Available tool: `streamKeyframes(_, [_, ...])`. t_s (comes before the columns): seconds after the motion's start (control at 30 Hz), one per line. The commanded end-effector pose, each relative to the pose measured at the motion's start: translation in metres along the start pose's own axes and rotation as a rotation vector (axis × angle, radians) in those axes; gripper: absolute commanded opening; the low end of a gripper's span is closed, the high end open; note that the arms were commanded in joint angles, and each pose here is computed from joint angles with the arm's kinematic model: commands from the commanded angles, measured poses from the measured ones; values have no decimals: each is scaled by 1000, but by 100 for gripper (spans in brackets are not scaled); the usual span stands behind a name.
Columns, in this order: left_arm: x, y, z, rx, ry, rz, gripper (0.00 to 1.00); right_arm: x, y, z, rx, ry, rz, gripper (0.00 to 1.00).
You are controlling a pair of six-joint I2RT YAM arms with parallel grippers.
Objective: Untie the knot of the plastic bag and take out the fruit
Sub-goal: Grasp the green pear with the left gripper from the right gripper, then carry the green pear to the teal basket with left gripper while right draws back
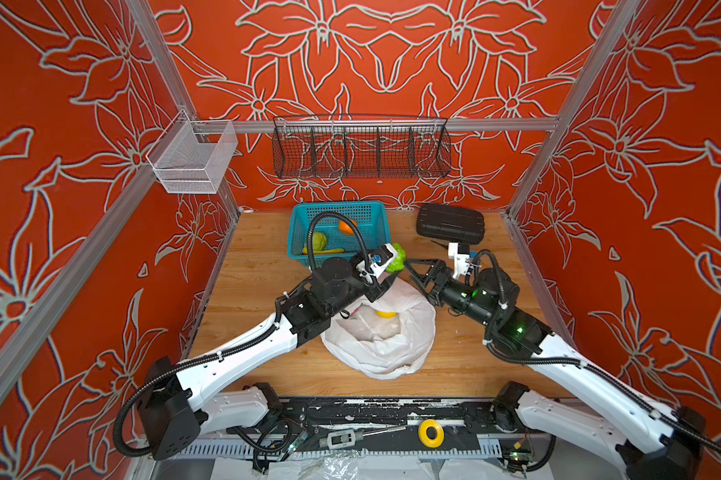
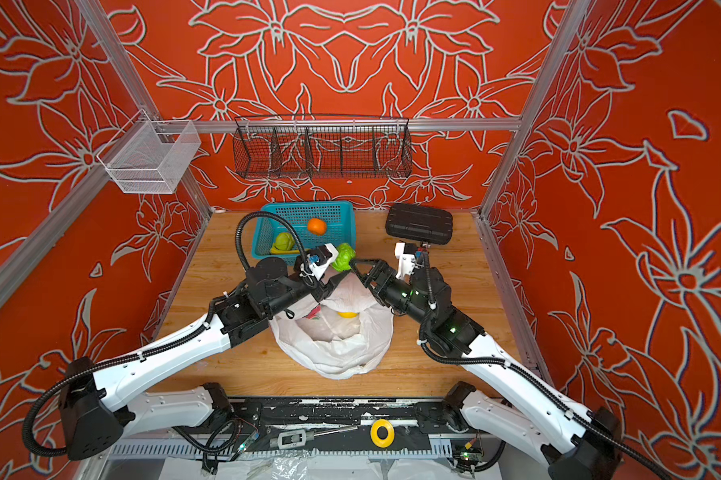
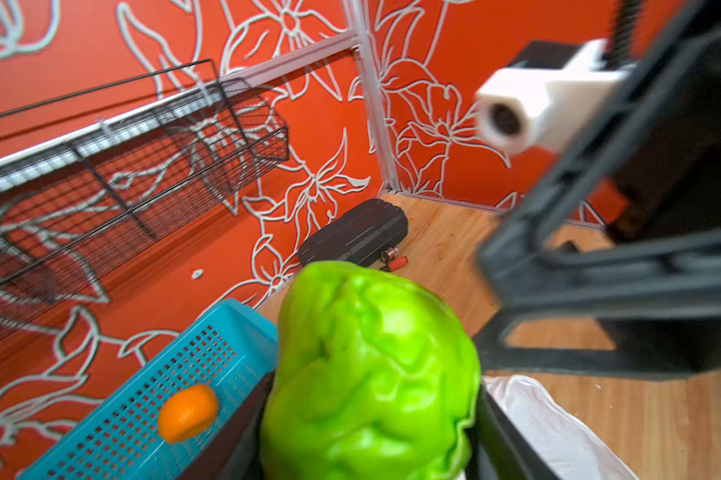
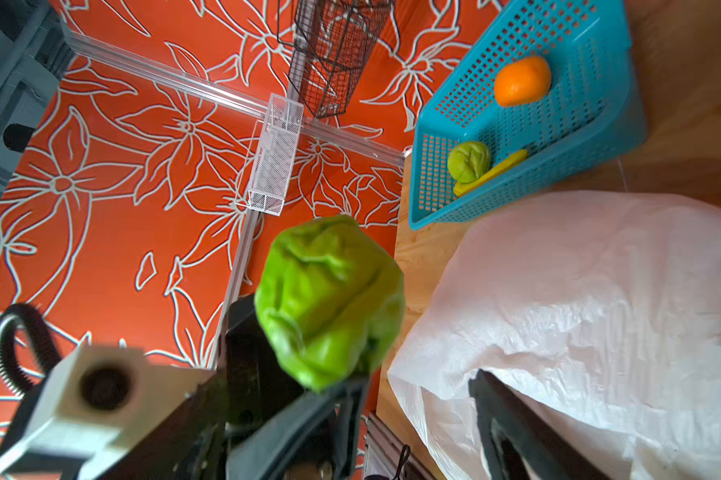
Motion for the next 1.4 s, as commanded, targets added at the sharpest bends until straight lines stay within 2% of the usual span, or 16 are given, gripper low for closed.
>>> streamKeyframes(0.0, [-10, 13, 25, -126, 147, -26, 45, 0, 7, -10, 33, 42, -69, 94])
streamKeyframes(0.13, [-6, 19, 53, -231, 283, -10, 43, 6, 8, -19, 40, 84, -43, 96])
streamKeyframes(0.33, [13, 13, 99, -418, 491, 171, 41, 12, 5, -30, 73, 89, -6, 97])
streamKeyframes(0.53, [33, -7, 128, -415, 631, 269, 38, 16, 5, -40, 112, 76, 8, 97])
streamKeyframes(0.73, [59, -45, 159, -381, 756, 413, 35, 20, 5, -47, 126, 79, 17, 97])
streamKeyframes(0.97, [95, -90, 187, -320, 869, 506, 34, 22, 7, -53, 162, 95, 20, 97])
streamKeyframes(1.17, [124, -129, 197, -279, 925, 588, 33, 22, 8, -56, 183, 117, 19, 97])
streamKeyframes(1.37, [153, -154, 203, -266, 943, 684, 34, 21, 15, -57, 213, 151, 7, 97])
Point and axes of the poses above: each gripper's point midway between its finger pads, its own y axis back along the fingers, its own z axis along the line the jaws close on, x = y × z, the point moved 10 cm from there along y, back along the fingers, and after that the axes turned 6 degrees about y, right-handed, at the moved point
